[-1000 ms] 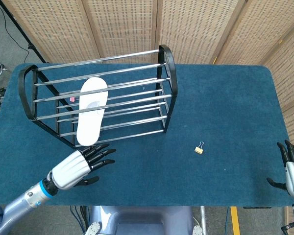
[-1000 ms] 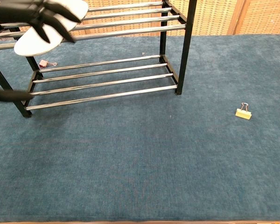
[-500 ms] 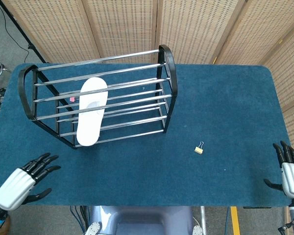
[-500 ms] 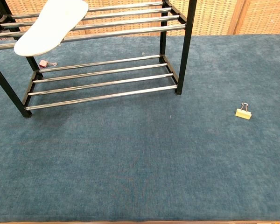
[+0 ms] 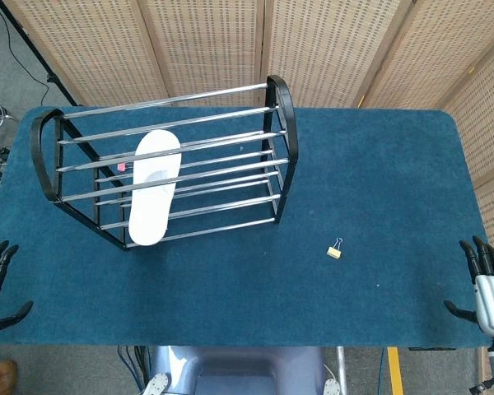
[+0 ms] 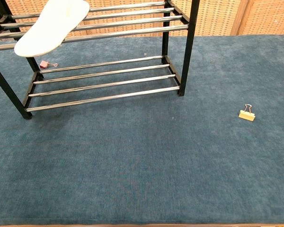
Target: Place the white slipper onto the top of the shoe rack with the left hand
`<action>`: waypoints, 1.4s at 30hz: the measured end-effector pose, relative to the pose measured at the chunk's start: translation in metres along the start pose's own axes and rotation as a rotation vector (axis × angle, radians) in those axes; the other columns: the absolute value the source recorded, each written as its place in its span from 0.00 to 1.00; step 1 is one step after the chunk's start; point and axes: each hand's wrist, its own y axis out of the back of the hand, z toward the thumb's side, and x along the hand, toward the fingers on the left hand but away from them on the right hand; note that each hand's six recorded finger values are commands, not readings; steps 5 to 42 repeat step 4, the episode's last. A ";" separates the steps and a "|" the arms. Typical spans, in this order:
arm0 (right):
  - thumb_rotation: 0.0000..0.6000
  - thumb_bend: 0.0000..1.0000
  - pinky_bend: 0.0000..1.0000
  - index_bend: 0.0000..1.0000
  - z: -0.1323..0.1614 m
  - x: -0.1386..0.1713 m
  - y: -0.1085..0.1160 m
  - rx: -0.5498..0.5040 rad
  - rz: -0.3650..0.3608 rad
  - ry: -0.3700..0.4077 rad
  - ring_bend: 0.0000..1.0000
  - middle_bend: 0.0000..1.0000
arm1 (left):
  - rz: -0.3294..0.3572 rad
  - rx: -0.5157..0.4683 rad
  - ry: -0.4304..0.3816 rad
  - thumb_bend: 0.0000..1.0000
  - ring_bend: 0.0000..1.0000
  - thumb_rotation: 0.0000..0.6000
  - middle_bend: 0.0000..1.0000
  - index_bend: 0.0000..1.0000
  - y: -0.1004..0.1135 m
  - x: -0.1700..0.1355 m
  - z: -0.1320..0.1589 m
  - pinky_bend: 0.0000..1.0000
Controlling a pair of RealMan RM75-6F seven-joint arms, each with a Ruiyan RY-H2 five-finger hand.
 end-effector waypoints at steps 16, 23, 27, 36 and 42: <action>1.00 0.00 0.00 0.00 -0.002 0.001 0.003 0.010 -0.028 -0.003 0.00 0.00 | -0.007 -0.027 0.036 0.21 0.00 1.00 0.00 0.00 -0.004 0.006 0.002 0.00; 1.00 0.00 0.00 0.00 -0.002 0.001 0.003 0.010 -0.028 -0.003 0.00 0.00 | -0.007 -0.027 0.036 0.21 0.00 1.00 0.00 0.00 -0.004 0.006 0.002 0.00; 1.00 0.00 0.00 0.00 -0.002 0.001 0.003 0.010 -0.028 -0.003 0.00 0.00 | -0.007 -0.027 0.036 0.21 0.00 1.00 0.00 0.00 -0.004 0.006 0.002 0.00; 1.00 0.00 0.00 0.00 -0.002 0.001 0.003 0.010 -0.028 -0.003 0.00 0.00 | -0.007 -0.027 0.036 0.21 0.00 1.00 0.00 0.00 -0.004 0.006 0.002 0.00; 1.00 0.00 0.00 0.00 -0.002 0.001 0.003 0.010 -0.028 -0.003 0.00 0.00 | -0.007 -0.027 0.036 0.21 0.00 1.00 0.00 0.00 -0.004 0.006 0.002 0.00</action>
